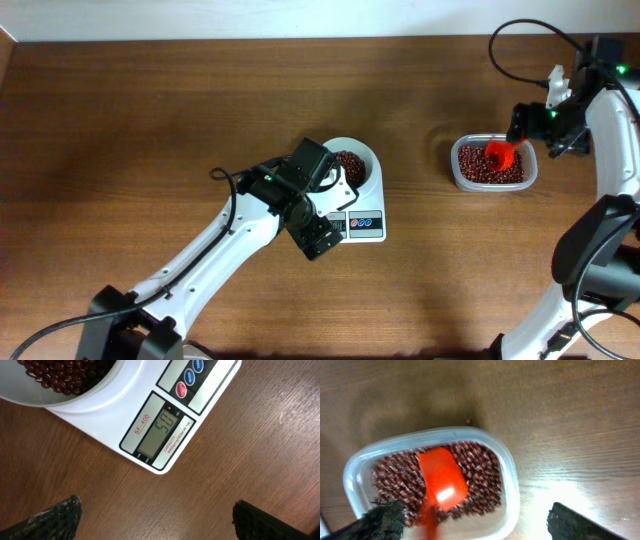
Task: Scoop item into bowl and weigh 50g on scale
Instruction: 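Lower the red scoop into the tub and release it with the right gripper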
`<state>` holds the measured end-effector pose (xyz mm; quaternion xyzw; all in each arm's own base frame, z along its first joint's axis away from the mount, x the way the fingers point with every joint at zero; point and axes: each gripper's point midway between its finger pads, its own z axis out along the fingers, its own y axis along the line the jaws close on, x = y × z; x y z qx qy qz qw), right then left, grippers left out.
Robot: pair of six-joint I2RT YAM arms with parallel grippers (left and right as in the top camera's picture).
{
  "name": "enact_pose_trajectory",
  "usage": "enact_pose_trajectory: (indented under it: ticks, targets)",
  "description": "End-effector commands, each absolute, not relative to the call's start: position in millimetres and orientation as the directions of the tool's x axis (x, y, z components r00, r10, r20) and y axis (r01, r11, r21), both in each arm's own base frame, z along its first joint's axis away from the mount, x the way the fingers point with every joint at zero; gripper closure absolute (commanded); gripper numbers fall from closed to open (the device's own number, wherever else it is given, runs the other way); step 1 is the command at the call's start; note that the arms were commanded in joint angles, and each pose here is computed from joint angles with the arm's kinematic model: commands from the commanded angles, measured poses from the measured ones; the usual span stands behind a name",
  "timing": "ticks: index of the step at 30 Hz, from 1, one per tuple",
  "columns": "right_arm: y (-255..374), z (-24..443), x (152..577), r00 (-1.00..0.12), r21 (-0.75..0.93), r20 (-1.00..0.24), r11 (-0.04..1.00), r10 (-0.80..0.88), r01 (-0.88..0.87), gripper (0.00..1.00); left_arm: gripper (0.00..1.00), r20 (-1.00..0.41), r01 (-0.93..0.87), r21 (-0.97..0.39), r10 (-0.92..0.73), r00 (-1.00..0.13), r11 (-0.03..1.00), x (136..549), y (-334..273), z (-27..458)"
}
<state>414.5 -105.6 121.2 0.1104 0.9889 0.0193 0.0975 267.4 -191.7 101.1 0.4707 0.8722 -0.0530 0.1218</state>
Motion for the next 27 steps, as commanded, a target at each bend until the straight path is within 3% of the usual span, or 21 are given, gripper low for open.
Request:
enact_pose_trajectory:
  ticks: [1, 5, 8, 10, 11, 17, 27]
  targets:
    - [-114.6, 124.3, 407.0, -0.958, 0.014, -0.165, 0.972, 0.233, 0.234, 0.0, 0.01, -0.262, 0.841, 0.029, 0.817, -0.514, 0.54, 266.1, -191.1, 100.9]
    - [-150.1, 131.0, 420.0, -0.934, -0.154, -0.254, 0.943, 0.252, 0.296, 0.01, 0.01, -0.262, 0.841, 0.029, 0.817, -0.514, 0.54, 266.1, -191.1, 100.9]
    - [-134.0, 133.1, 438.9, -0.899, -0.025, -0.312, 0.943, 0.307, 0.331, 0.01, 0.01, -0.262, 0.841, 0.029, 0.817, -0.514, 0.54, 266.1, -191.1, 100.9]
    - [-96.8, 132.8, 440.2, -0.912, 0.175, -0.269, 0.947, 0.31, 0.27, 0.01, 0.01, -0.262, 0.841, 0.029, 0.817, -0.514, 0.54, 266.1, -191.1, 100.9]
    - [-66.9, 133.5, 428.2, -0.933, 0.304, -0.187, 0.921, 0.309, 0.244, 0.01, 0.01, -0.262, 0.841, 0.029, 0.817, -0.514, 0.54, 266.1, -191.1, 100.9]
    - [-40.8, 128.7, 397.6, -0.962, 0.3, -0.044, 0.922, 0.271, 0.246, 0.01, 0.01, -0.262, 0.841, 0.029, 0.817, -0.514, 0.54, 266.1, -191.1, 100.9]
    - [8.2, 104.6, 370.4, -0.989, 0.247, 0.071, 0.958, 0.131, 0.144, 0.01, 0.01, -0.262, 0.841, 0.029, 0.817, -0.514, 0.54, 266.1, -191.1, 100.9]
